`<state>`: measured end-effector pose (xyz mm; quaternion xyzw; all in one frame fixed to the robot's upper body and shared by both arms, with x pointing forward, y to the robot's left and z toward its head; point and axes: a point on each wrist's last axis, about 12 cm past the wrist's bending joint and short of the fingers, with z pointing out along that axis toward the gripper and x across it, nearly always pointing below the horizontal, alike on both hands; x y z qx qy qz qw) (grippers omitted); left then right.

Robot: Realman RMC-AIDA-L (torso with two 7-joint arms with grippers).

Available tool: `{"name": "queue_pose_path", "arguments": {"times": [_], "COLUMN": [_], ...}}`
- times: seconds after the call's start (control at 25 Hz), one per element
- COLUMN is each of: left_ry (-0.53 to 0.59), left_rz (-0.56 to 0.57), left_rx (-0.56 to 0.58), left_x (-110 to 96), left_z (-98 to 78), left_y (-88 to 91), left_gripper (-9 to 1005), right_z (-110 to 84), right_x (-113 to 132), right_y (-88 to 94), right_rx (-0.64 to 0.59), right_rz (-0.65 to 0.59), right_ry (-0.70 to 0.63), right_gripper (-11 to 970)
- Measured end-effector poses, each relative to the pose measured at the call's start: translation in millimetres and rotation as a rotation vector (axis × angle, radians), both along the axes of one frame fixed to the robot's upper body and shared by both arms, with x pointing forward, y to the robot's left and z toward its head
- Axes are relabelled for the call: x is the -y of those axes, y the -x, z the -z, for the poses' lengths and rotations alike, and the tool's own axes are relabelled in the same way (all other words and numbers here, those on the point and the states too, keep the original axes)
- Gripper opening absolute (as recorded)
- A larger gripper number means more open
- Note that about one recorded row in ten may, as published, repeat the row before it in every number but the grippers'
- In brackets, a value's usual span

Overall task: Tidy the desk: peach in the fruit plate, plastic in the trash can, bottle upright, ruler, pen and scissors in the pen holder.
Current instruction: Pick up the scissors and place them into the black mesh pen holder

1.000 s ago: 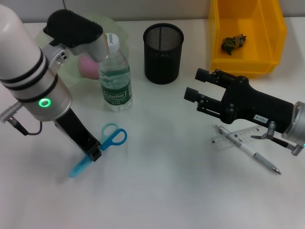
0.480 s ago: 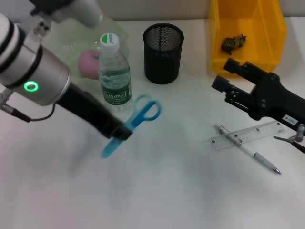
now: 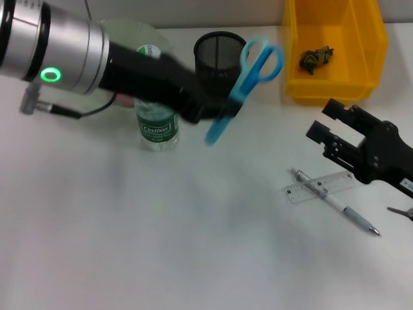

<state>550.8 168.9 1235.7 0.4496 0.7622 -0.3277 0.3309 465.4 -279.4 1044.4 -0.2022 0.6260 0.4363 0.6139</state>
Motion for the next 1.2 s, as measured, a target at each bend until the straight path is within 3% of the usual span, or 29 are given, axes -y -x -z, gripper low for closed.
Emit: {"name": "queue_pose_path", "arguments": {"times": [0.04,0.08,0.12,0.24,0.36,0.48,0.52,0.76,0.92,1.2], "left_ry": [0.000,0.091,0.091,0.240,0.301,0.370,0.405,0.392,0.319,0.251], "left_rz": [0.000,0.002,0.002,0.014,0.018,0.011,-0.029,-0.101,-0.151,-0.247], "left_rx": [0.000,0.051,0.051,0.100,0.119,0.149,0.202,0.278,0.361,0.421], "left_x": [0.0,1.2,1.2,1.7,2.4,5.6,10.3,19.1,37.3,47.6], "left_z": [0.0,-1.1,-1.1,1.6,6.7,17.9,36.4,53.4,65.1,70.6], "left_y": [0.0,-3.0,-3.0,-8.0,-11.3,-16.9,-25.0,-36.3,-42.0,-50.9], "left_gripper": [227,228,228,229,231,232,232,235,236,239], "right_z": [0.0,1.3,1.3,3.8,5.8,7.2,7.2,8.1,10.6,13.6], "right_x": [0.0,1.2,1.2,0.7,-1.2,-3.6,-3.6,-5.1,-7.1,-9.4], "right_y": [0.0,3.4,3.4,8.3,10.7,14.2,14.2,18.0,21.1,24.6], "right_rx": [0.000,-0.005,-0.005,-0.019,-0.031,-0.041,-0.041,-0.048,-0.065,-0.087], "right_rz": [0.000,0.003,0.003,0.004,-0.004,-0.018,-0.018,-0.023,-0.023,-0.017], "right_ry": [0.000,-0.004,-0.004,-0.018,-0.024,-0.036,-0.036,-0.055,-0.067,-0.086], "right_gripper": [663,663,663,662,661,661,661,662,662,663]}}
